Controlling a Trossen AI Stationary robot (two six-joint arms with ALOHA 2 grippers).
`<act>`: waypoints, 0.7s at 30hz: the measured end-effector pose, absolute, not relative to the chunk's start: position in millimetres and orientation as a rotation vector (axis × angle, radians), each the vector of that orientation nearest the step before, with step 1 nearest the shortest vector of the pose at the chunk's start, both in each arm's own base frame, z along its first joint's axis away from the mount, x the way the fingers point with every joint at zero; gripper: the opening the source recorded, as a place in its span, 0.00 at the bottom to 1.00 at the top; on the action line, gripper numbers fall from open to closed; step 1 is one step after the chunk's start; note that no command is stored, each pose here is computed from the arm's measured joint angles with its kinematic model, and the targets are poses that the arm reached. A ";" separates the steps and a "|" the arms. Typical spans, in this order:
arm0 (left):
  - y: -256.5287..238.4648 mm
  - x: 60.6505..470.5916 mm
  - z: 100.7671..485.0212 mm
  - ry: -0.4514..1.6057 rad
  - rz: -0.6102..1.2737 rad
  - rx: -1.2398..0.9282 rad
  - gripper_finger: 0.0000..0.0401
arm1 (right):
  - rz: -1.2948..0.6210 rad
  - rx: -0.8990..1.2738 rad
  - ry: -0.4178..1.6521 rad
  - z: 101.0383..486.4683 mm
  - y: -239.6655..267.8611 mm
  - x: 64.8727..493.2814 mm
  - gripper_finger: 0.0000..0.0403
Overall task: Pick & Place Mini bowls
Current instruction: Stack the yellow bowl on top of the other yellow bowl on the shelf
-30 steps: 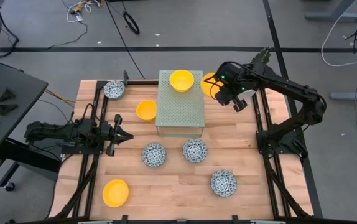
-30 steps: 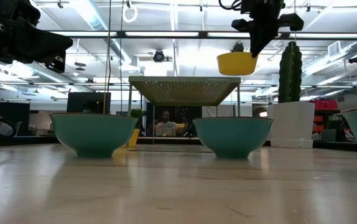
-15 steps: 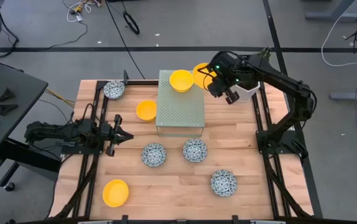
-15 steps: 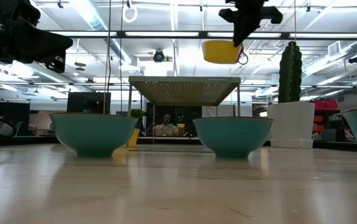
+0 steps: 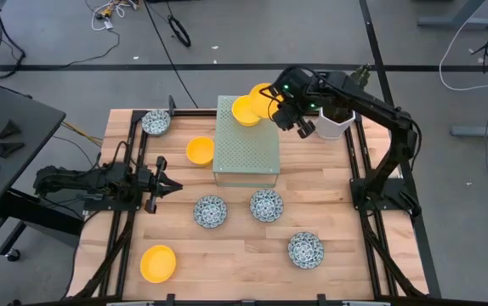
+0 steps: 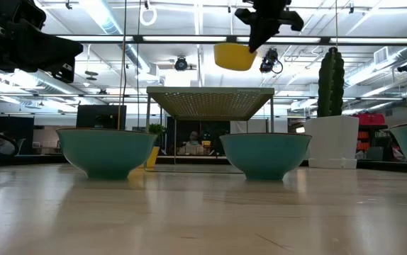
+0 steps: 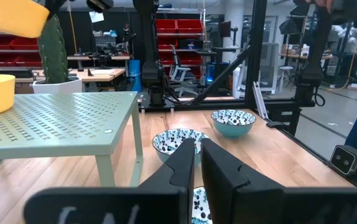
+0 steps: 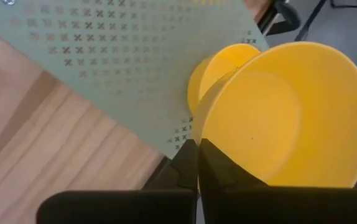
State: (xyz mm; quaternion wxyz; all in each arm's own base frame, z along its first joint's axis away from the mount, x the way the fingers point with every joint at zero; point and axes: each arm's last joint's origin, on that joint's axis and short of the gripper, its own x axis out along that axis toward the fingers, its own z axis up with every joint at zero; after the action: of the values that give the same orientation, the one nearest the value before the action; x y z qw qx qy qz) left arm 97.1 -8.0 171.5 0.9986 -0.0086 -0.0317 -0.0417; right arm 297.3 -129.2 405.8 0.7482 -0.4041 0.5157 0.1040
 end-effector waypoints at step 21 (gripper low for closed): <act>-8.0 97.1 171.6 -0.064 -0.083 -0.017 0.09 | 0.202 -0.853 0.996 399.8 -154.3 322.8 0.00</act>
State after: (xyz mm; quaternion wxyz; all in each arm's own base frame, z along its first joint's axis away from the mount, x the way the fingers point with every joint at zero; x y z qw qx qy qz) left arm 97.1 -8.0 171.6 0.9986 -0.0086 -0.0318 -0.0416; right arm 322.8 -154.3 399.8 0.7879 -0.3957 0.4623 0.0937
